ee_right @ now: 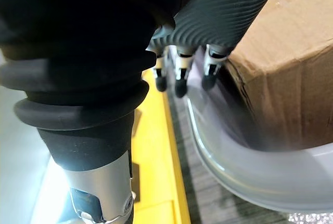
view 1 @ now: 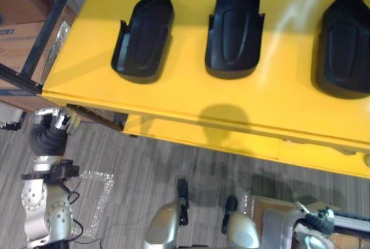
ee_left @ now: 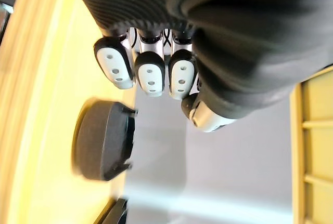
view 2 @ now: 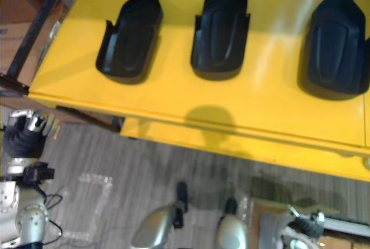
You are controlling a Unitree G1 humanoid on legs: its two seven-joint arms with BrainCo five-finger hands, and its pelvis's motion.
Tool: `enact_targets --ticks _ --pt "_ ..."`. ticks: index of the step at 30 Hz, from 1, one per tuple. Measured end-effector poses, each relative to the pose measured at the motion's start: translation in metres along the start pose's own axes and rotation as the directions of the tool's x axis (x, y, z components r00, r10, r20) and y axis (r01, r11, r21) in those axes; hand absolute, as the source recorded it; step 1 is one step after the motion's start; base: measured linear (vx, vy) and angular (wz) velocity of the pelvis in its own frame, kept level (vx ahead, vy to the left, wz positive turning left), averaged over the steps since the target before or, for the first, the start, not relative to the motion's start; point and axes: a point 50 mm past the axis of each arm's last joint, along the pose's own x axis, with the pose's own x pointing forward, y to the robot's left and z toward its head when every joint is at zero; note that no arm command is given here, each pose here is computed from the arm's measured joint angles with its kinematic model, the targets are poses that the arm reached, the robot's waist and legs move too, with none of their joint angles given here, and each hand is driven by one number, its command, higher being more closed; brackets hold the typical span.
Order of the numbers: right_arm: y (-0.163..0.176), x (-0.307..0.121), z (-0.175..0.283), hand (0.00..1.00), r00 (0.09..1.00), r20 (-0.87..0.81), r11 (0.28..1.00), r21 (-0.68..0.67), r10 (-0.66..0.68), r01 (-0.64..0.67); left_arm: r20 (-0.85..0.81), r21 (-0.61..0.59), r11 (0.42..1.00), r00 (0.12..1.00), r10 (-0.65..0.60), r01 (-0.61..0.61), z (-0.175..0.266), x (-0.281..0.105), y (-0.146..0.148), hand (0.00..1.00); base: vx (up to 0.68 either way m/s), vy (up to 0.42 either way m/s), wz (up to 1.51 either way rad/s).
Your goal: Walk over and take plastic housings, then place them on the shelf
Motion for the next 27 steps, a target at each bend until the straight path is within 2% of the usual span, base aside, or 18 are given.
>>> enact_targets --ticks 10,19,27 --pt "-0.003 0.006 0.011 0.00 0.999 0.032 1.000 0.005 -0.010 0.010 -0.039 -0.071 0.993 0.994 -0.100 0.097 -0.003 0.016 -0.013 1.00 0.01 0.011 -0.06" --pt "-0.004 0.012 0.023 0.00 0.998 0.069 1.000 -0.013 0.009 -0.008 -0.078 -0.186 0.969 0.981 -0.179 0.162 -0.011 0.031 -0.027 1.00 0.01 0.006 -0.07" --pt "0.001 0.013 0.034 0.00 0.993 0.115 0.999 -0.010 0.032 -0.031 -0.163 -0.240 0.969 0.982 -0.091 0.050 -0.028 0.041 -0.011 1.00 0.00 0.003 -0.09"
